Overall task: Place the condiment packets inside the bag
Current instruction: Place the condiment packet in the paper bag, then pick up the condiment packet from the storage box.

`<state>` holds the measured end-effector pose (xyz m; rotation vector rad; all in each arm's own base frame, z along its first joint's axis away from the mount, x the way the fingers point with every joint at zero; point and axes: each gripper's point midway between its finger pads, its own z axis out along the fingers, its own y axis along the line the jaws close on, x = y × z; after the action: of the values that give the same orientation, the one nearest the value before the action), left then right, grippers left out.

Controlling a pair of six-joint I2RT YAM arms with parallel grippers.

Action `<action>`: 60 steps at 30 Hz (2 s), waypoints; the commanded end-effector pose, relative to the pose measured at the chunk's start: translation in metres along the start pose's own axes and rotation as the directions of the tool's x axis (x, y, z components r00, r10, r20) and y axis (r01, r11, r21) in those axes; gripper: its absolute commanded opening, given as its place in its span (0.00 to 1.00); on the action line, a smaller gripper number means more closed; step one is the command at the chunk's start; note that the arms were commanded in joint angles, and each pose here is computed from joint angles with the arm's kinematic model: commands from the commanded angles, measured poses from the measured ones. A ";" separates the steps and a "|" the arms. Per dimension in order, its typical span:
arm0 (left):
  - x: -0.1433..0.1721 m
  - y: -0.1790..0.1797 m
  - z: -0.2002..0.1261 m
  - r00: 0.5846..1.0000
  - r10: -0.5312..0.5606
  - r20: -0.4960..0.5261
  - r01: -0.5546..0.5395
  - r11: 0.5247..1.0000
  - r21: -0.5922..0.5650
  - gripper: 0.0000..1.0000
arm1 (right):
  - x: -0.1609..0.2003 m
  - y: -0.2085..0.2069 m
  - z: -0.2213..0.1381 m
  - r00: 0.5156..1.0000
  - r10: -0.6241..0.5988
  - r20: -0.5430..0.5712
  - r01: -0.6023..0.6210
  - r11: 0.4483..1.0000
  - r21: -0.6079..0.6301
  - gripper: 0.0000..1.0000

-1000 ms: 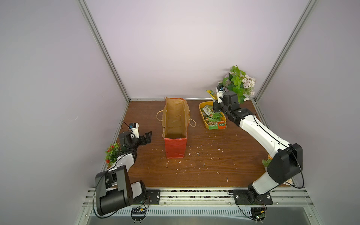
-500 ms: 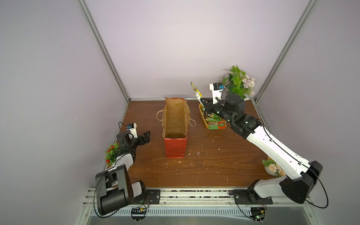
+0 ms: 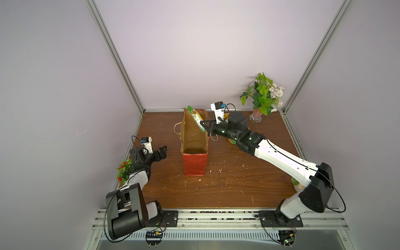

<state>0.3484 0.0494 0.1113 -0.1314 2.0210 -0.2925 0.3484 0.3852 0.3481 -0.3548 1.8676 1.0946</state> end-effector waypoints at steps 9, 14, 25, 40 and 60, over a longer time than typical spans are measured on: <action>-0.007 0.001 -0.004 1.000 0.005 0.031 -0.005 1.000 0.001 1.00 | -0.033 0.030 -0.004 0.996 -0.046 0.080 0.051 0.997 -0.061 0.44; -0.007 0.001 -0.004 1.000 0.005 0.031 -0.005 1.000 0.003 1.00 | -0.064 0.038 -0.024 0.982 -0.135 0.134 0.136 0.991 0.003 0.63; -0.007 0.000 -0.004 1.000 0.005 0.030 -0.005 1.000 0.006 1.00 | -0.086 -0.084 -0.085 0.967 -0.186 0.172 0.111 0.921 0.373 0.69; -0.005 0.002 -0.002 1.000 0.002 0.019 -0.002 1.000 0.001 1.00 | 0.010 -0.268 -0.049 0.938 -0.198 -0.286 0.346 0.618 0.706 0.82; -0.004 0.003 0.001 1.000 0.001 0.009 -0.001 1.000 0.003 1.00 | 0.030 -0.352 0.007 0.889 -0.142 -0.436 0.445 0.499 0.744 0.75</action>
<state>0.3485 0.0493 0.1105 -0.1314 2.0226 -0.2943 0.5468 0.2061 0.1158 -0.2901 2.2946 -0.1484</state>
